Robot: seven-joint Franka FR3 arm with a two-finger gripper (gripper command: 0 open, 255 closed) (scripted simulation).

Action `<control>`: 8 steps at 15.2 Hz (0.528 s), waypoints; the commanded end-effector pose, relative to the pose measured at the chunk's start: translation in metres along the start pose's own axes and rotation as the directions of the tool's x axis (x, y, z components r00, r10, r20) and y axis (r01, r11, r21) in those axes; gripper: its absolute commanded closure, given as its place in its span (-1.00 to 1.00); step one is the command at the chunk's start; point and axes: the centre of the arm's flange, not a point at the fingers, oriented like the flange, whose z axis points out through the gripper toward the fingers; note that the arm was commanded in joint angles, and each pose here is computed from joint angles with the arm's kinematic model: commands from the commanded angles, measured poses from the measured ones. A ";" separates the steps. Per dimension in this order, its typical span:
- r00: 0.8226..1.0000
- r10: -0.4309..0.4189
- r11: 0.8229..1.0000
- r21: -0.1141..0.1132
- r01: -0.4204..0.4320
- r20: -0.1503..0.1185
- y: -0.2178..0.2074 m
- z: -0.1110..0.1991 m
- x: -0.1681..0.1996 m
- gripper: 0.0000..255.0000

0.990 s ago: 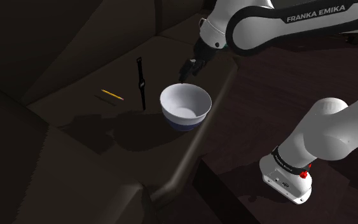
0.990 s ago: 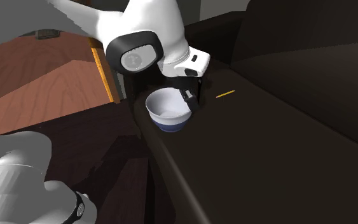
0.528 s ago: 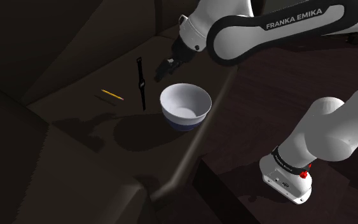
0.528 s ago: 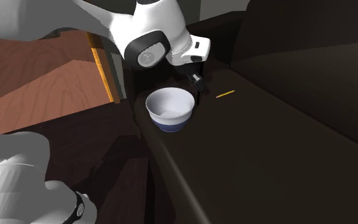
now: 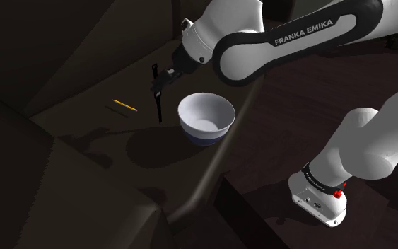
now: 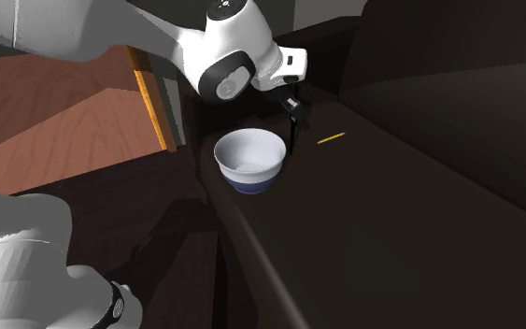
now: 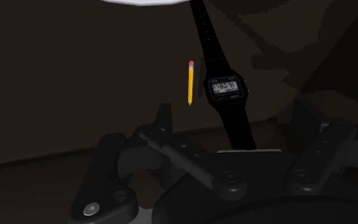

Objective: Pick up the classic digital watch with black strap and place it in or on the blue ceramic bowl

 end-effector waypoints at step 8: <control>1.000 -0.001 1.000 0.001 0.001 -0.002 0.000 0.024 0.000 -1.00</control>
